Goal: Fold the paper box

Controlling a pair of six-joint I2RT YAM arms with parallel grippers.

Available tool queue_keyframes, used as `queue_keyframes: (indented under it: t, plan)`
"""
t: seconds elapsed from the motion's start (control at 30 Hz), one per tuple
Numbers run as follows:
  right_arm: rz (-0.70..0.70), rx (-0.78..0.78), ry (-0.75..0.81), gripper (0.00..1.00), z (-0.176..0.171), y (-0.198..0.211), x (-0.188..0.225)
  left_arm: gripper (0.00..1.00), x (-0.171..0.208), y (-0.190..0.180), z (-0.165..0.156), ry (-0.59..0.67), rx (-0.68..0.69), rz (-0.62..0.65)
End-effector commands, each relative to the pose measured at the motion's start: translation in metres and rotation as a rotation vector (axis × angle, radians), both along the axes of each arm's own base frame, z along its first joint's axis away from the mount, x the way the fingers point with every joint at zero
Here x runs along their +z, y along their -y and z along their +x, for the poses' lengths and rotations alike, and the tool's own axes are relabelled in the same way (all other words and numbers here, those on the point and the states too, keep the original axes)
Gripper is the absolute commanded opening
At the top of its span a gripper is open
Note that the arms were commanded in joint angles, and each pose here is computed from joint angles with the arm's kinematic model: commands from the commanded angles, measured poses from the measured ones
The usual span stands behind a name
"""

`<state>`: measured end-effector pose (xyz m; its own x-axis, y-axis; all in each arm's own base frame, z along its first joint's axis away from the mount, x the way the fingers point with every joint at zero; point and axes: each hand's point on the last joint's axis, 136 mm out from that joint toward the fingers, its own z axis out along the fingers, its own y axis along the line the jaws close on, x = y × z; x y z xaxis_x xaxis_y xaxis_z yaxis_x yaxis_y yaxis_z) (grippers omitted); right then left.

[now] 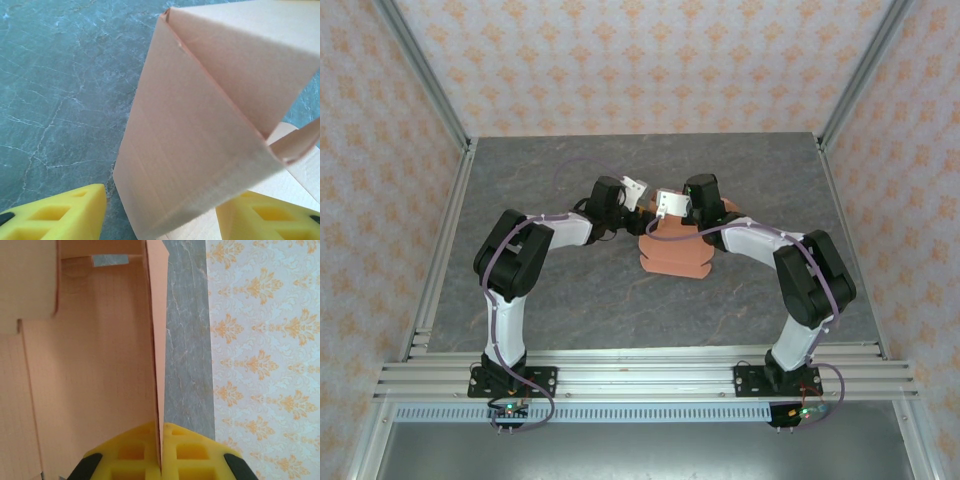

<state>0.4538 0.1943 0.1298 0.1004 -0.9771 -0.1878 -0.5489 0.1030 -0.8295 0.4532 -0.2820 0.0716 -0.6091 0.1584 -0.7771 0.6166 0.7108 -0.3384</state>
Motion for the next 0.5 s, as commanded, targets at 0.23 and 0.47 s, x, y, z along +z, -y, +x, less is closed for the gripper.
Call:
queue_keyframes:
  t: [0.23, 0.47]
  plan:
    - [-0.096, -0.051, 0.038, 0.0, -0.001, -0.011, -0.011, 0.61, 0.029, -0.004, 0.017, 0.121, 0.051, -0.01]
    - [-0.107, -0.037, 0.012, 0.0, -0.003, -0.015, -0.026, 0.59, 0.026, -0.002, 0.021, 0.101, 0.041, -0.012]
